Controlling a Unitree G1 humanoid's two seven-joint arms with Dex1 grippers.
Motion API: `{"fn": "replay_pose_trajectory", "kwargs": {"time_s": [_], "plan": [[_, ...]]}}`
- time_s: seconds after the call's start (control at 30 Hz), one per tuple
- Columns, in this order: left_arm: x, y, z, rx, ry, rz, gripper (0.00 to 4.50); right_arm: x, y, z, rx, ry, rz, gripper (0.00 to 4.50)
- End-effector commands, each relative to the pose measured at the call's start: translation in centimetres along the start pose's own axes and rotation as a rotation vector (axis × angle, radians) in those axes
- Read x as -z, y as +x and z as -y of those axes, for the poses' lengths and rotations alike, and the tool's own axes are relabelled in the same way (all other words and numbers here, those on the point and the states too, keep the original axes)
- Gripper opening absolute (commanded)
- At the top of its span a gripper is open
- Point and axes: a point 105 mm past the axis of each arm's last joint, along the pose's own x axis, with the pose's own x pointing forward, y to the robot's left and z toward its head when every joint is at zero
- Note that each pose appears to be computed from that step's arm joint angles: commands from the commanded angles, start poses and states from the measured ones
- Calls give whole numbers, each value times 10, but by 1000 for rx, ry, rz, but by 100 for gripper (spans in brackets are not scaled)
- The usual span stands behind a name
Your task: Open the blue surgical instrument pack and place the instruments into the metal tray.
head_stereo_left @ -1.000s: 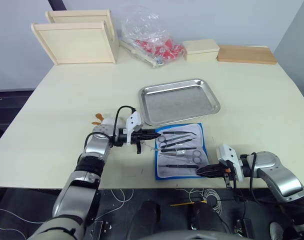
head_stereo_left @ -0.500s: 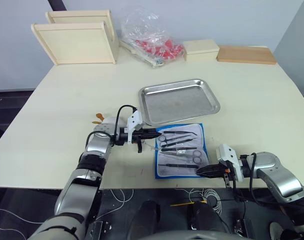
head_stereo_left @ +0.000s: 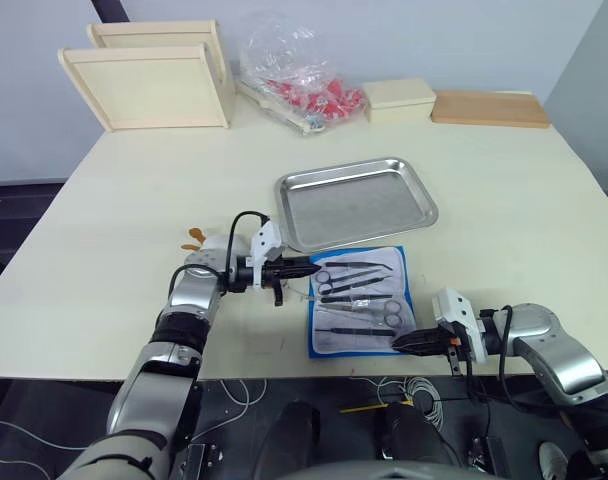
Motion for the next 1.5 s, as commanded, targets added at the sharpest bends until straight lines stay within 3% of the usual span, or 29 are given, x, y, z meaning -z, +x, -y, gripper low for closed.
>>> {"fn": "replay_pose_trajectory", "kwargs": {"time_s": [0.03,0.13,0.43,0.73,1.03,1.13,1.43,1.5], "plan": [[11,-4,0,-31,-65,-4,30,7,-2,1,7,10,-36,0],[13,-3,-1,-50,-36,-27,137,8,-1,1,8,4,-38,0],[16,-6,1,-42,-48,-29,137,8,-2,2,16,-2,-35,0],[-7,-26,4,-21,-6,81,137,7,-7,3,28,6,-38,0],[-22,-41,13,18,30,118,137,6,-9,1,15,36,-29,0],[-31,-47,15,21,52,133,146,2,-11,1,21,26,-16,80],[-46,-57,30,55,167,132,146,-17,-26,4,53,-15,30,444],[-50,-58,33,65,187,134,146,-24,-31,4,59,-22,50,448]]}}
